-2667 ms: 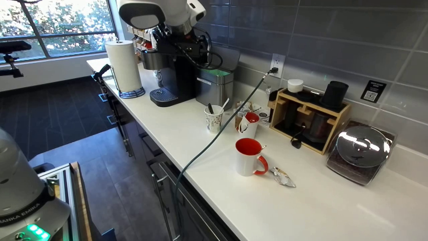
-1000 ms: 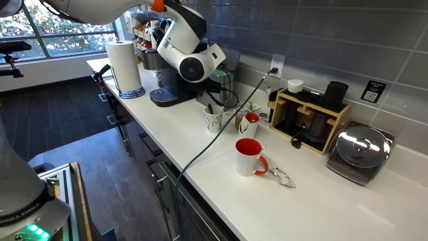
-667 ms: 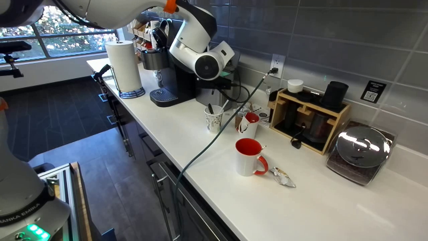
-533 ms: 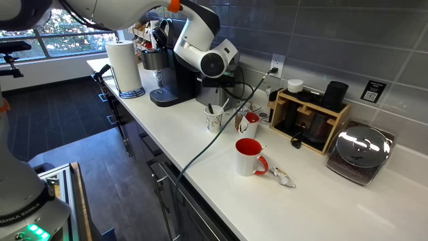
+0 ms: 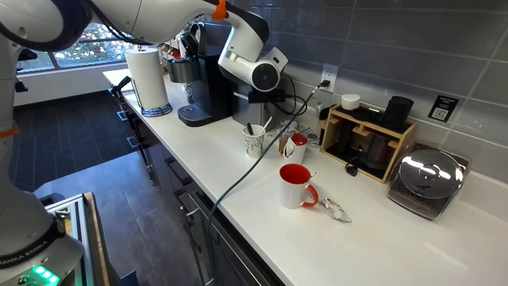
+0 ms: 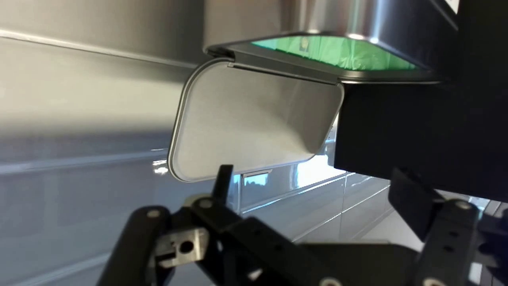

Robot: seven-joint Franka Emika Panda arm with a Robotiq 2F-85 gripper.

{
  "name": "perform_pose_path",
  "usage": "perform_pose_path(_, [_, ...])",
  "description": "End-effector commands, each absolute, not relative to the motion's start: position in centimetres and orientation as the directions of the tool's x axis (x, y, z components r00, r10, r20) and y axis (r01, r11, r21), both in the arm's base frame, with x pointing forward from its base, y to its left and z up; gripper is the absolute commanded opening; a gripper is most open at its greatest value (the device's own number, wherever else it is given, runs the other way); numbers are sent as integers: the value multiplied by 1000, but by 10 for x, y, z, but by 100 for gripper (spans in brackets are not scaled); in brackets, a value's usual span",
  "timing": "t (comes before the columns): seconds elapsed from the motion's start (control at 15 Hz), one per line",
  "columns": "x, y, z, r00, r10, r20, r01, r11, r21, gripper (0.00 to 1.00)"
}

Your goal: Close the recycling bin

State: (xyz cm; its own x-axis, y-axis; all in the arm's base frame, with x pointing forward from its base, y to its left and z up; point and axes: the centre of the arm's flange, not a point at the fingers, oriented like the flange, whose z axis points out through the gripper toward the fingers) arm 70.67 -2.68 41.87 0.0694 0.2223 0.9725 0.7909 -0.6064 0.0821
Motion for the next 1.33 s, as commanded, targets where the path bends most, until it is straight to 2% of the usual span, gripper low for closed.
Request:
perform_pose_path(0.0, [717, -27, 417, 64, 225, 972, 800, -594, 85, 100])
perform_pose_path(0.8, [803, -13, 437, 93, 306, 947, 806, -582, 109, 100])
perform_pose_path(1.27, [826, -14, 434, 138, 336, 932, 789, -606, 102, 100])
